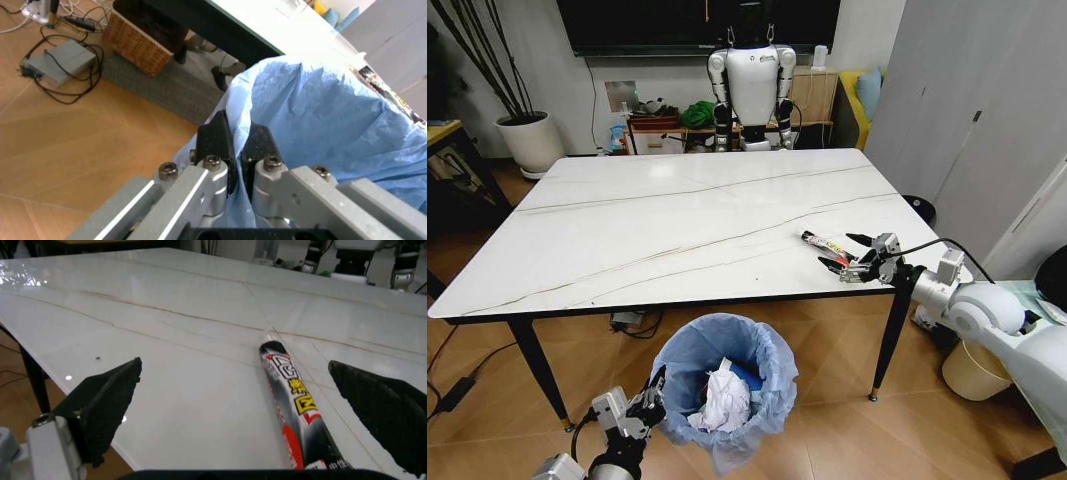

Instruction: Pick up the trash bin and place the trash from the table into it.

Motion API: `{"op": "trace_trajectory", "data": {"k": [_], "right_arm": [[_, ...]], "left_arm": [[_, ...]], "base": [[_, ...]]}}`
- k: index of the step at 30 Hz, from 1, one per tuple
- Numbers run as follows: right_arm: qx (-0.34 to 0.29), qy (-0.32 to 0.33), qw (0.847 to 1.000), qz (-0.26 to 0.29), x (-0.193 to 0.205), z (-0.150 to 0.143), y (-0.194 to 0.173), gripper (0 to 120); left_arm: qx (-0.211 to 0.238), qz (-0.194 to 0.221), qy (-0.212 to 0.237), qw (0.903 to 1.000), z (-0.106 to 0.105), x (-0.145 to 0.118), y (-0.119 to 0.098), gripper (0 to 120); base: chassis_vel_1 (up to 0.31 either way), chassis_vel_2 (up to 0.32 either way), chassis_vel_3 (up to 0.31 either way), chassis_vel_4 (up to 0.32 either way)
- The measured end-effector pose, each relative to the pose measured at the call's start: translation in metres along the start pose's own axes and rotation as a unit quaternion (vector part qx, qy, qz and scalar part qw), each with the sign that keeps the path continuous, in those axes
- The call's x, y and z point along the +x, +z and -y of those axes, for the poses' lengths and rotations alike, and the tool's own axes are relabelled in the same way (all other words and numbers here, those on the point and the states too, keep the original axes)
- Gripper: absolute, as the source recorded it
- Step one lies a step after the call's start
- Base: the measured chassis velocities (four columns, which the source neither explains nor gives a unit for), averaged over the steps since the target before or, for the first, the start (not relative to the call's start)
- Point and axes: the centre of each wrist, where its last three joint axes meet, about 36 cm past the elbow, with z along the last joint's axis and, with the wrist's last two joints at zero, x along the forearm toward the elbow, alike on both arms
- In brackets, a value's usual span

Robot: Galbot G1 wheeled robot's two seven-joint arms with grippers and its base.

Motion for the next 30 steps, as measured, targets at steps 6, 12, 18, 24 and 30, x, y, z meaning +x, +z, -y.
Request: {"op": "trace_trajectory", "data": {"k": [6, 12, 18, 24, 30], "right_arm": [[0.001, 0.001, 1.0, -0.018, -0.006, 0.015, 0.012, 100], [0.007, -0.004, 0.999, -0.031, -0.012, 0.029, 0.016, 86], [0.006, -0.018, 0.999, -0.045, -0.017, 0.037, 0.026, 66], [0.002, -0.025, 0.998, -0.052, -0.023, 0.043, 0.035, 42], [0.002, -0.03, 0.998, -0.055, -0.024, 0.046, 0.037, 26]], "left_arm": [[0.002, 0.002, -0.004, 1.0, 0.001, 0.001, 0.0, 0], [0.003, 0.005, -0.007, 1.0, 0.001, 0.002, 0.0, 0], [0.004, 0.006, -0.01, 0.9999, 0.001, 0.001, 0.001, 0], [0.005, 0.007, -0.012, 0.9999, 0.0, 0.001, 0.001, 0], [0.006, 0.007, -0.012, 0.9999, 0.0, 0.001, 0.002, 0]], "base": [[0.0, 0.0, 0.0, 0.0], [0.0, 0.0, 0.0, 0.0], [0.0, 0.0, 0.0, 0.0], [0.0, 0.0, 0.0, 0.0], [0.0, 0.0, 0.0, 0.0]]}}
